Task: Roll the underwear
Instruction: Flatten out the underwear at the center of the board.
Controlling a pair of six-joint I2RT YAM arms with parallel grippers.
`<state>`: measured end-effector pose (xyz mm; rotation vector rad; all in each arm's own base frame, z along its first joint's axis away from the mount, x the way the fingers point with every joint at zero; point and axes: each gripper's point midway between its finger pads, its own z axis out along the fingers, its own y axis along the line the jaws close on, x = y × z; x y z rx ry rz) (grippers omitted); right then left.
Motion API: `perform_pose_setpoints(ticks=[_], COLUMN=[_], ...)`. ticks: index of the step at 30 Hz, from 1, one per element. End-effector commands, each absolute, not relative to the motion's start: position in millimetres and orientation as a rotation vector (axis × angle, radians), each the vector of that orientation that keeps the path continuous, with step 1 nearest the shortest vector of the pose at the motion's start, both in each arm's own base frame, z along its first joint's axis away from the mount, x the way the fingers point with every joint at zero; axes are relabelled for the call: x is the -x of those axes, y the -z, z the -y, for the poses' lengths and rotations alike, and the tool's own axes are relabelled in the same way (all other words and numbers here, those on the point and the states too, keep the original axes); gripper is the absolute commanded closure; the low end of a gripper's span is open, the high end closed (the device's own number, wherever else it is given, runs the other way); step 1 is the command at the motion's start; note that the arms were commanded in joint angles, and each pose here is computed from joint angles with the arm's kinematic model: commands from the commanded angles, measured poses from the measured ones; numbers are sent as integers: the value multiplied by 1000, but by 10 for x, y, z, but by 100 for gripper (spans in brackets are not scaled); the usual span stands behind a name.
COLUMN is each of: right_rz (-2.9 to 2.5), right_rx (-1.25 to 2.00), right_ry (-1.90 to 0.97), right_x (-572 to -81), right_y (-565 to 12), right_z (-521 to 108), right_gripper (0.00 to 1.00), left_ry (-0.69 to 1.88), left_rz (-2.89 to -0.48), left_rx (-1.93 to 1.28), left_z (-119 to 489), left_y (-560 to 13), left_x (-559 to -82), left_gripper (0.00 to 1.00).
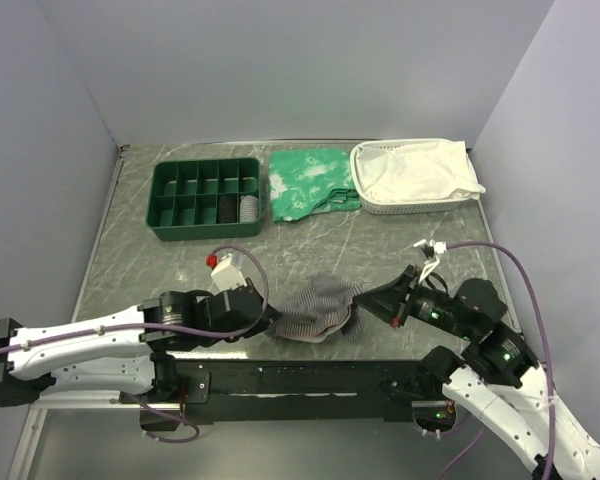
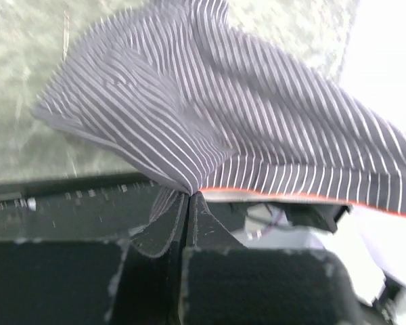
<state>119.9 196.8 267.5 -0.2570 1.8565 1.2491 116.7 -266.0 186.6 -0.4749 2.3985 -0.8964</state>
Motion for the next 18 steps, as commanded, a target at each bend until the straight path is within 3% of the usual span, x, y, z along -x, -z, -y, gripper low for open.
perform_pose_setpoints(ticks=[1,5,8,14,18], right_rz=[-1649,-1500,-1576,-2069,-2269], right_rx=[544,619,531,229,256], right_ry=[-1511,-1593,-1528,-1108,-938], right_x=[-512,-127,-251,-1233,-1686], right_y=[-3240,-3628,-3639,-2667,-2135], right_z=[-1981,-1811,-1770,-1874,-2047], right_gripper=[100,100,100,100,100], left_ry=[958,989,1005,849,746], left_rz=[-2361,-2361,-2329,-2190,-2129], left_rx=[475,457,488,689,721], left_z=[2594,2528,2481,1961,1752], left_y=[-2306,-2578,-2750,-2628,-2396], left_x=[-982,-803,-813,-1121,-1360], left_gripper=[99,99,99,99,99])
